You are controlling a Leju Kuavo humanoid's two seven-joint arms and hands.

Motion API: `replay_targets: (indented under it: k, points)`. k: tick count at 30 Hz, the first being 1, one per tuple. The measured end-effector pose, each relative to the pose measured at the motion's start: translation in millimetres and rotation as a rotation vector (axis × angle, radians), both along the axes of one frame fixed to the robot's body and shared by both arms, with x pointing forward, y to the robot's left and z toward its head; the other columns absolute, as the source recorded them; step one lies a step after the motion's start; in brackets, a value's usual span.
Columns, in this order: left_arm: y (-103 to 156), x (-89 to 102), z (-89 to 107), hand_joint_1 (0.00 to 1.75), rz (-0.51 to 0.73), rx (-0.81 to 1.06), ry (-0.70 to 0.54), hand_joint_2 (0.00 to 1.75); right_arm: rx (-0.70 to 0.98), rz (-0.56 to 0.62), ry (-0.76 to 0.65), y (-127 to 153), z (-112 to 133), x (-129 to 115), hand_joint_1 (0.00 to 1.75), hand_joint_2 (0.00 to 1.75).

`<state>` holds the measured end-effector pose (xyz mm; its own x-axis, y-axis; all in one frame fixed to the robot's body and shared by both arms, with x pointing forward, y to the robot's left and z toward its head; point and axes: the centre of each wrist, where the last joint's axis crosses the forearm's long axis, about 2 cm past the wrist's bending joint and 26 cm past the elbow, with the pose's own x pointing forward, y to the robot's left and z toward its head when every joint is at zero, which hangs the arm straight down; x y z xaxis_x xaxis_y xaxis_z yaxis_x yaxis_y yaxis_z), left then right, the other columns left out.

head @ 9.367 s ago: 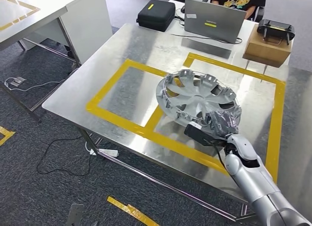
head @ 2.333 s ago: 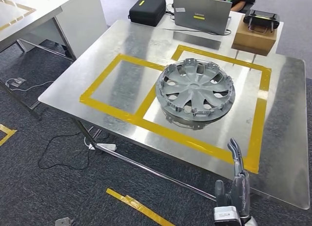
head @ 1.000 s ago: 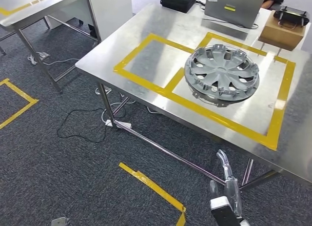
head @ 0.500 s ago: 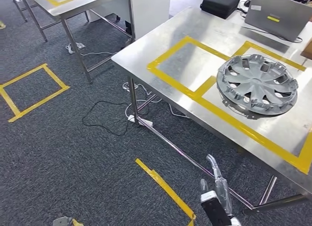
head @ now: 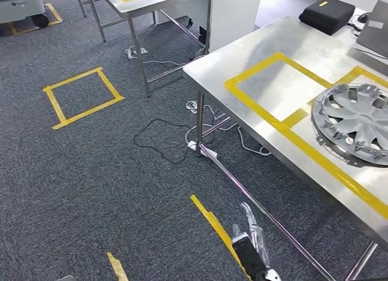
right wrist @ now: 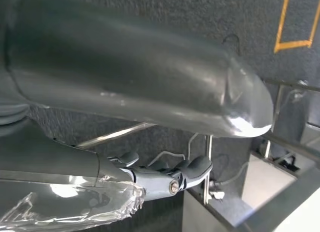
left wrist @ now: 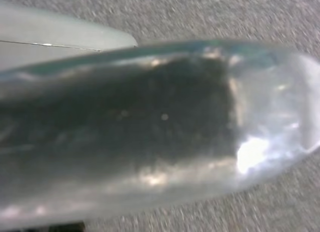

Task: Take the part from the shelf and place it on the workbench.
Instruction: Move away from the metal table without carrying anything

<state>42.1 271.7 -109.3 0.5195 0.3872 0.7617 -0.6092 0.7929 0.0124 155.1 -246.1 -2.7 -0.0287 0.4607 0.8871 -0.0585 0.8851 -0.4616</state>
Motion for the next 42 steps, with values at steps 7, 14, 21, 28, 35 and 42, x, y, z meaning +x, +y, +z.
replay_targets:
  k: [7, 14, 21, 28, 35, 42]
  points:
    - [3, -0.3, -0.1, 0.0, -0.033, 0.025, 0.015, 0.0, 0.095, -0.074, 0.143, -9, -31, -5, 0.0, 0.0]
    - [-2, 1.8, 0.2, 0.0, -0.101, 0.038, 0.025, 0.0, 0.163, -0.244, 0.348, -33, -75, -30, 0.0, 0.0]
    - [-8, 4.1, 0.9, 0.0, -0.152, 0.051, 0.032, 0.0, 0.276, -0.394, 0.551, -43, -98, -75, 0.0, 0.0]
    - [-12, 4.7, 1.2, 0.0, -0.167, 0.051, 0.033, 0.0, 0.311, -0.452, 0.613, -45, -103, -88, 0.0, 0.0]
    - [-14, 4.4, 1.3, 0.0, -0.17, 0.049, 0.033, 0.0, 0.324, -0.468, 0.625, -46, -103, -88, 0.0, 0.0]
    - [-15, 4.5, 1.4, 0.0, -0.171, 0.046, 0.033, 0.0, 0.325, -0.475, 0.642, -47, -104, -93, 0.0, 0.0]
